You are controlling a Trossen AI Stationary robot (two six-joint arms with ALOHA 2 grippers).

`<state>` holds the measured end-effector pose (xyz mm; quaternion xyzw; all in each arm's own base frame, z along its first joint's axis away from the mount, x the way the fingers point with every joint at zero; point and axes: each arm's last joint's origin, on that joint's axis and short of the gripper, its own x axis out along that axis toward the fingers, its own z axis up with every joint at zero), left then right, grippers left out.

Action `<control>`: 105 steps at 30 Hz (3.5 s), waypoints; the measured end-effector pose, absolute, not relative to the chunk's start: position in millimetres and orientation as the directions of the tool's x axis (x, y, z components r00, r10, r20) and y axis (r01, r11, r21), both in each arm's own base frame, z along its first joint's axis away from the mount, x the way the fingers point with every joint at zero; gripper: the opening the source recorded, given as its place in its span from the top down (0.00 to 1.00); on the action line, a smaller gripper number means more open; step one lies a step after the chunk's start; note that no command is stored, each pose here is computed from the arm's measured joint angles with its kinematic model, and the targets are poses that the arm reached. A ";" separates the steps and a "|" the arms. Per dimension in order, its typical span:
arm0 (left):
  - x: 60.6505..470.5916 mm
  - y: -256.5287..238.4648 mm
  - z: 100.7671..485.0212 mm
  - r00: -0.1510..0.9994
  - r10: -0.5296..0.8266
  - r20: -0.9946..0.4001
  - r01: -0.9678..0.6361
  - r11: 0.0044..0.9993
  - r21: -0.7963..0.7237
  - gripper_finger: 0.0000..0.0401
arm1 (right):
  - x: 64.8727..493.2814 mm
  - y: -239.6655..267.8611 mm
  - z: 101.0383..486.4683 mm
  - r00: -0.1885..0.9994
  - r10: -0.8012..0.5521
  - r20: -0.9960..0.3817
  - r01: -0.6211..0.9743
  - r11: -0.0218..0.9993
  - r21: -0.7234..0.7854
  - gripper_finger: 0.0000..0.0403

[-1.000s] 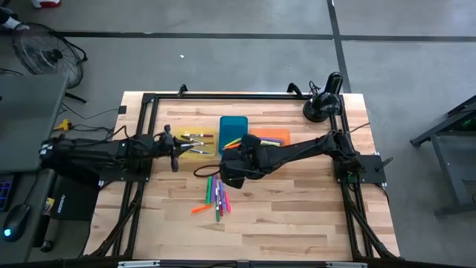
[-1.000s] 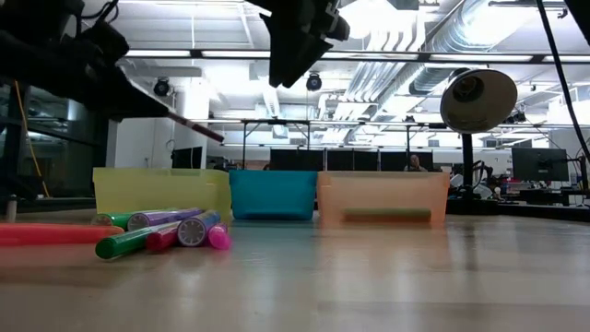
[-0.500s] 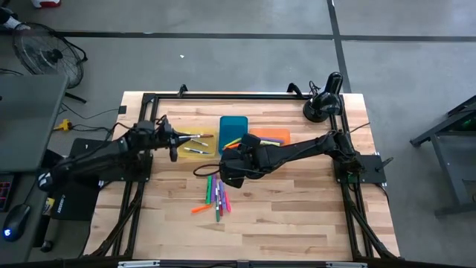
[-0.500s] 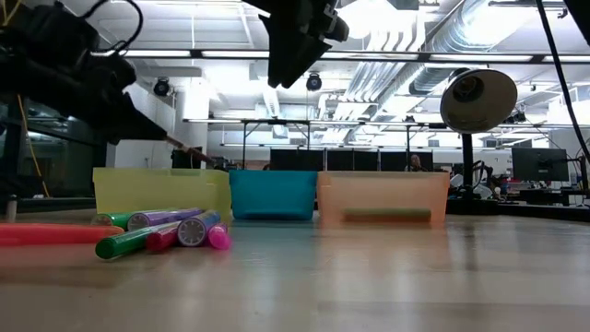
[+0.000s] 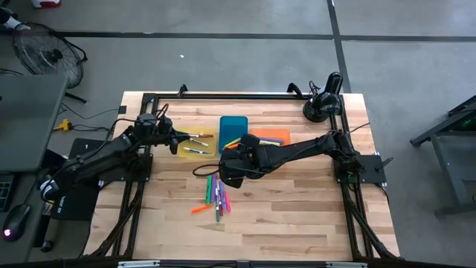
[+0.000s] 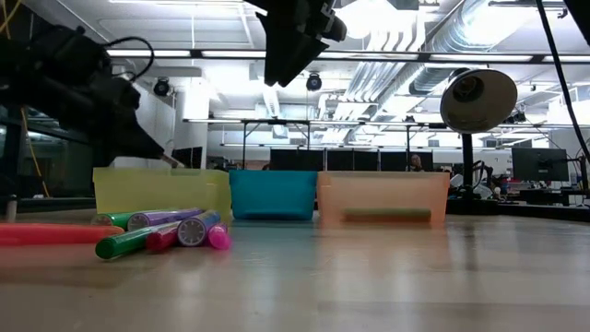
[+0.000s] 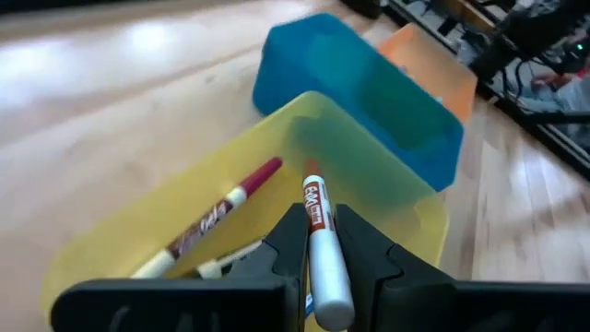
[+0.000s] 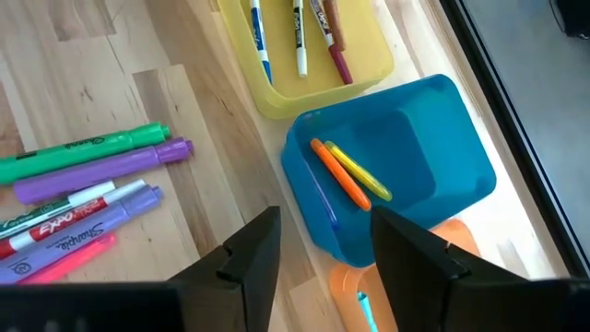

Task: Pick & Place Markers
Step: Put the brown dry erase marker into the yellow bin, then put the light violet highlighter into the orange bin

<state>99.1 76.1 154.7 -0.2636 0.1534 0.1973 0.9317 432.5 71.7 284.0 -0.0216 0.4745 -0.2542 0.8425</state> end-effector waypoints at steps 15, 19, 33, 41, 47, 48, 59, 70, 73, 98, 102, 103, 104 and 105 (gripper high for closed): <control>106.8 84.2 143.1 0.862 0.228 -0.452 -0.459 0.730 -0.507 0.77 | 432.6 71.8 283.9 0.421 -0.449 -0.789 0.408 0.870 -0.277 0.61; 107.2 84.6 142.8 0.861 0.227 -0.455 -0.456 0.741 -0.493 0.72 | 432.6 71.8 283.9 0.421 -0.449 -0.789 0.408 0.870 -0.278 0.61; 111.5 84.3 180.8 0.945 0.156 -0.286 -0.274 0.855 -0.440 0.71 | 432.6 71.7 283.8 0.420 -0.444 -0.791 0.417 0.869 -0.267 0.61; 105.2 68.6 200.1 0.979 -0.147 -0.138 0.090 0.931 -0.354 0.71 | 434.1 72.3 284.3 0.434 -0.434 -0.790 0.546 0.824 -0.152 0.61; 98.7 59.7 209.1 0.982 -0.170 -0.081 0.137 0.941 -0.310 0.71 | 435.8 72.9 285.1 0.451 -0.431 -0.782 0.601 0.794 -0.091 0.59; 98.7 57.1 210.8 0.981 -0.182 -0.070 0.154 0.942 -0.298 0.71 | 436.3 73.2 285.1 0.455 -0.430 -0.780 0.608 0.790 -0.081 0.60; 112.7 24.5 214.1 0.971 -0.233 -0.060 0.213 0.949 -0.231 0.71 | 452.5 92.0 246.5 0.436 -0.367 -0.822 0.560 0.825 -0.072 0.60; 119.2 -7.9 213.0 0.967 -0.243 -0.077 0.227 0.957 -0.179 0.71 | 456.6 108.0 234.0 0.452 -0.405 -0.795 0.647 0.762 -0.020 0.61; 119.3 -15.2 213.8 0.967 -0.245 -0.071 0.230 0.958 -0.171 0.71 | 458.9 111.8 226.1 0.449 -0.417 -0.790 0.664 0.747 -0.017 0.61; 144.3 -56.3 203.1 0.948 -0.299 -0.111 0.285 0.951 -0.122 0.71 | 483.8 119.8 154.7 0.426 -0.364 -0.828 0.698 0.715 0.045 0.63; 147.1 -57.5 201.1 0.947 -0.299 -0.120 0.284 0.951 -0.124 0.71 | 485.4 121.1 150.2 0.427 -0.338 -0.839 0.694 0.717 0.065 0.63; 147.7 -57.7 200.9 0.947 -0.299 -0.120 0.285 0.951 -0.124 0.71 | 485.5 121.5 148.1 0.424 -0.337 -0.841 0.695 0.717 0.063 0.63; 148.0 -57.9 200.9 0.947 -0.300 -0.119 0.285 0.950 -0.125 0.71 | 485.6 122.2 146.2 0.422 -0.338 -0.841 0.700 0.711 0.066 0.63; 148.1 -57.9 200.7 0.946 -0.300 -0.119 0.285 0.950 -0.126 0.71 | 485.6 122.1 145.2 0.419 -0.339 -0.842 0.705 0.706 0.067 0.63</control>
